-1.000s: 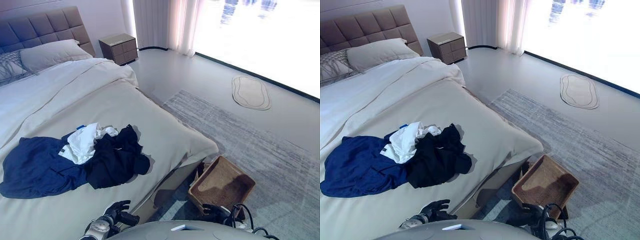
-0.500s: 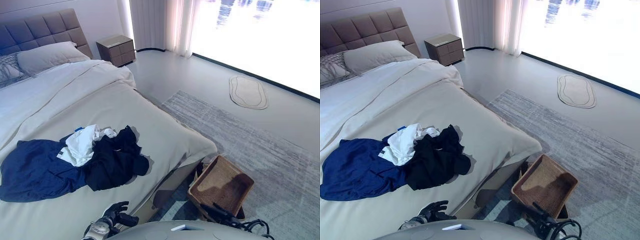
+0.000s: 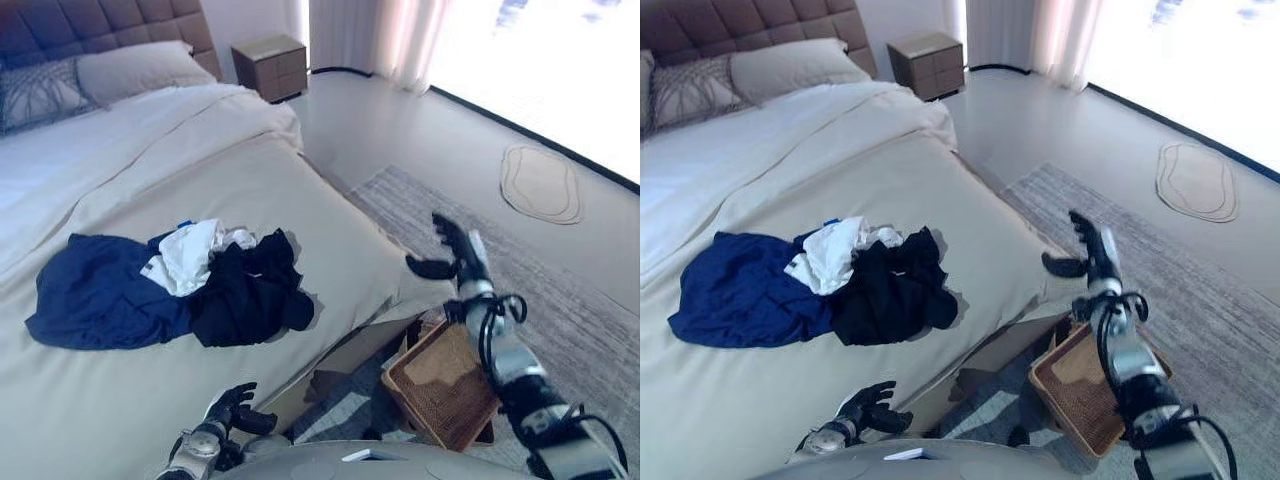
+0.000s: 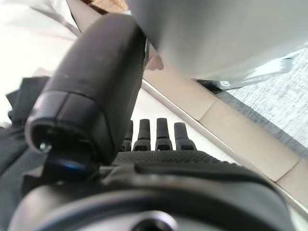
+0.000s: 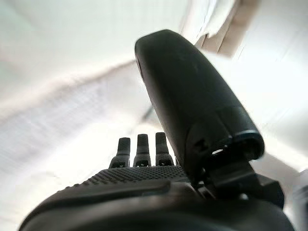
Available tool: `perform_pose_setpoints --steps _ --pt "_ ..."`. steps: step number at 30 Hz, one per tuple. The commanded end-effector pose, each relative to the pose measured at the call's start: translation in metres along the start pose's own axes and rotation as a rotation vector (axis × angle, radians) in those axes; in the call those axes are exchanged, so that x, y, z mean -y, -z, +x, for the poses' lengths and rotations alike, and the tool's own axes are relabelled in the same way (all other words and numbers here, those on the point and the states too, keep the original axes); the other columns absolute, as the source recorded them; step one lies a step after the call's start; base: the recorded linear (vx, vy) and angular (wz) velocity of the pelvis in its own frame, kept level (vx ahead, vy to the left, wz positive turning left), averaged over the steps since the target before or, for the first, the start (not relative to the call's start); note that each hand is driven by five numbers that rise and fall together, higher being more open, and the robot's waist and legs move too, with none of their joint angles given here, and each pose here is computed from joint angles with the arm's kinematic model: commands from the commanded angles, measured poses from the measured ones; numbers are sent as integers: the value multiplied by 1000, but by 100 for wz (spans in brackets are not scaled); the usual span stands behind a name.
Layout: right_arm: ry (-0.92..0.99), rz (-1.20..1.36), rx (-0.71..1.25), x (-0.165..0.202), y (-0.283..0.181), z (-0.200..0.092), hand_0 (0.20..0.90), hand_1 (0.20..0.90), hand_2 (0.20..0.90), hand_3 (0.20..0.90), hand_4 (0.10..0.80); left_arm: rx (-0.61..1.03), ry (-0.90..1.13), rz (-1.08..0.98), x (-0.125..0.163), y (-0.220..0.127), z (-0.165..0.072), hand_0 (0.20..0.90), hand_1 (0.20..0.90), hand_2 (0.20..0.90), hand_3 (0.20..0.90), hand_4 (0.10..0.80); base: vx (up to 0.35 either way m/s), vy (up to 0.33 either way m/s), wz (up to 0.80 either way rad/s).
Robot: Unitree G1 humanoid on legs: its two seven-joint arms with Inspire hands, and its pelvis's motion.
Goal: Pick up the clothes from the bed and place them into the basket
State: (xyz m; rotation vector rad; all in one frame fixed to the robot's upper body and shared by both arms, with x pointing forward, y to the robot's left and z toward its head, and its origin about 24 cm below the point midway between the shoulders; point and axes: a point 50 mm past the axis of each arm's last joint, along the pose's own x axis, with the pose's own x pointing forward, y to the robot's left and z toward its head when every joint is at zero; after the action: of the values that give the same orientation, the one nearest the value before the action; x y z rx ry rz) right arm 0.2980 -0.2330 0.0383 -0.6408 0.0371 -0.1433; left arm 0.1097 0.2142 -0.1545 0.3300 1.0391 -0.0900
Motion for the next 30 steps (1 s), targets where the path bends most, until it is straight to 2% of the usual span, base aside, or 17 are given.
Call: perform_pose_setpoints --steps 1,7,11,18,21,22,26,30 --pt "83 -156 397 11 -90 24 900 900 900 900 800 -29 -2 65 -4 1 1 900 900 900 900 800 4 -17 36" --pt "130 -320 576 12 -150 39 900 900 900 900 800 -13 -42 103 -23 -6 1 900 900 900 900 800 18 -2 36" --pt "176 -368 624 18 -175 50 900 900 900 900 800 28 -64 119 -34 -17 2 900 900 900 900 800 -94 -2 44" --pt "361 -405 726 45 -232 66 900 900 900 900 800 123 -108 117 -49 -40 3 900 900 900 900 800 -94 -10 29" --pt "346 -415 658 52 -240 76 900 900 900 900 800 155 -112 108 -52 -49 4 900 900 900 900 800 -74 24 22" --pt "294 -424 532 56 -231 87 900 900 900 900 800 174 -114 108 -55 -54 4 900 900 900 900 800 -43 -1 24" --pt "133 -455 327 52 -210 104 900 900 900 900 800 210 -118 108 -59 -65 3 900 900 900 900 800 -21 19 20" --pt "-108 -525 81 36 -181 114 900 900 900 900 800 249 -105 99 -59 -75 3 900 900 900 900 800 -1 41 19"
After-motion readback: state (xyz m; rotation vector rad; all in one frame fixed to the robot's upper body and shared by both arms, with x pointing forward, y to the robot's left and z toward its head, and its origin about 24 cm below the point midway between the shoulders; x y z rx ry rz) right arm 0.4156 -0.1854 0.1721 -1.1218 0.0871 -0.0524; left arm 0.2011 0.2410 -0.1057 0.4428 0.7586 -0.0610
